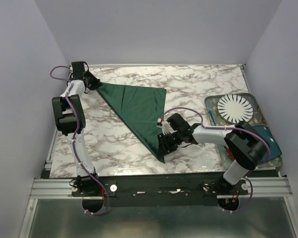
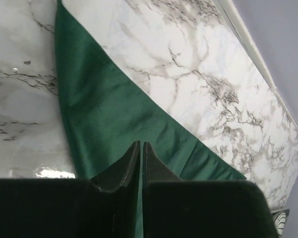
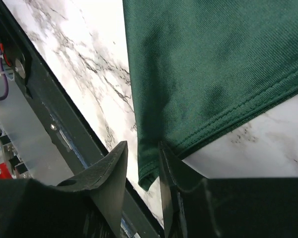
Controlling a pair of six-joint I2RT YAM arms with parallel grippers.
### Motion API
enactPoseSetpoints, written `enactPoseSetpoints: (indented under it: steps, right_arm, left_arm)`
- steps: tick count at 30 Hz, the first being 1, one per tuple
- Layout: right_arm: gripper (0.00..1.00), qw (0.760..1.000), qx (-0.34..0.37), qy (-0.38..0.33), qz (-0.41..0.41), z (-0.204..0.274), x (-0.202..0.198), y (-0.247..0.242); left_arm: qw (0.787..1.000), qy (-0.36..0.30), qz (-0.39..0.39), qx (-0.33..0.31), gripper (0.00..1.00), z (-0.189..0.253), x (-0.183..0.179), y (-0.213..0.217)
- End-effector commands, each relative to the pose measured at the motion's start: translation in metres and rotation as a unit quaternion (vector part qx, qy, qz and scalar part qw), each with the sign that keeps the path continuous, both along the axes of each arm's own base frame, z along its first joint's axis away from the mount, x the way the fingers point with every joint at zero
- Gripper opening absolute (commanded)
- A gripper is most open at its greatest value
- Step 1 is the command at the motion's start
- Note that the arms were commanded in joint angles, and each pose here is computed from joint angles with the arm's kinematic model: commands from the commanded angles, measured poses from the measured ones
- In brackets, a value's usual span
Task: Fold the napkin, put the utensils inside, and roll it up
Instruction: Fold the napkin
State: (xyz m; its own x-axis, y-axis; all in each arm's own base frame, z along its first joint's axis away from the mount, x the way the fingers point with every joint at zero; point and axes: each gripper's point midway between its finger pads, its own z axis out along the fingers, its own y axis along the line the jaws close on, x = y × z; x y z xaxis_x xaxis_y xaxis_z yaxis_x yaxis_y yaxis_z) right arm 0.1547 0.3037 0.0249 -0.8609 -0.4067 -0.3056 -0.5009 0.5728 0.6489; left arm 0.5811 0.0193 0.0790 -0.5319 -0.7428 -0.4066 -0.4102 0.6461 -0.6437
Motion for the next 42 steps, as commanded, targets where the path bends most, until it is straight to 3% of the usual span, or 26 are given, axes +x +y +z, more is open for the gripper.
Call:
enactPoseSetpoints:
  steps: [1,8,11,12,15,19,21,24,29,42]
  right_arm:
    - [0.39,1.0,0.003,-0.021,-0.004,0.01,0.008,0.005]
    - [0.4,1.0,-0.004,0.003,0.002,-0.007,0.004,0.006]
    - [0.46,1.0,0.004,-0.027,-0.011,0.008,0.013,0.008]
    - [0.53,0.999,0.007,-0.043,-0.017,0.017,0.021,0.01]
    - [0.64,0.995,-0.004,-0.084,-0.061,0.041,0.049,0.007]
    - [0.75,0.983,-0.002,-0.11,-0.144,0.07,0.099,-0.009]
    - [0.79,0.975,0.001,-0.119,-0.189,0.082,0.129,-0.023]
    - [0.82,0.961,0.011,-0.136,-0.24,0.104,0.17,-0.042]
    - [0.86,0.947,0.023,-0.163,-0.275,0.128,0.217,-0.062]
    - [0.88,0.948,0.039,-0.139,-0.285,0.126,0.236,-0.07]
  left_arm:
    - [0.997,-0.054,-0.045,0.026,0.15,0.048,-0.003,-0.032]
    - [0.995,-0.054,-0.086,0.0,0.21,0.033,-0.021,-0.066]
    - [0.993,-0.043,-0.11,0.013,0.28,0.026,-0.028,-0.077]
    - [0.993,-0.042,-0.108,0.034,0.31,0.024,-0.028,-0.074]
    - [0.992,-0.037,-0.103,0.069,0.34,0.027,-0.031,-0.064]
    - [0.99,-0.013,-0.052,0.129,0.41,0.028,-0.024,-0.032]
    - [0.992,-0.016,-0.026,0.122,0.44,0.031,-0.018,-0.018]
    - [0.99,-0.003,0.024,0.138,0.55,0.027,-0.01,0.002]
    - [0.986,0.014,0.059,0.154,0.55,0.017,0.017,0.032]
    - [0.987,0.049,0.079,0.134,0.64,-0.024,0.033,0.059]
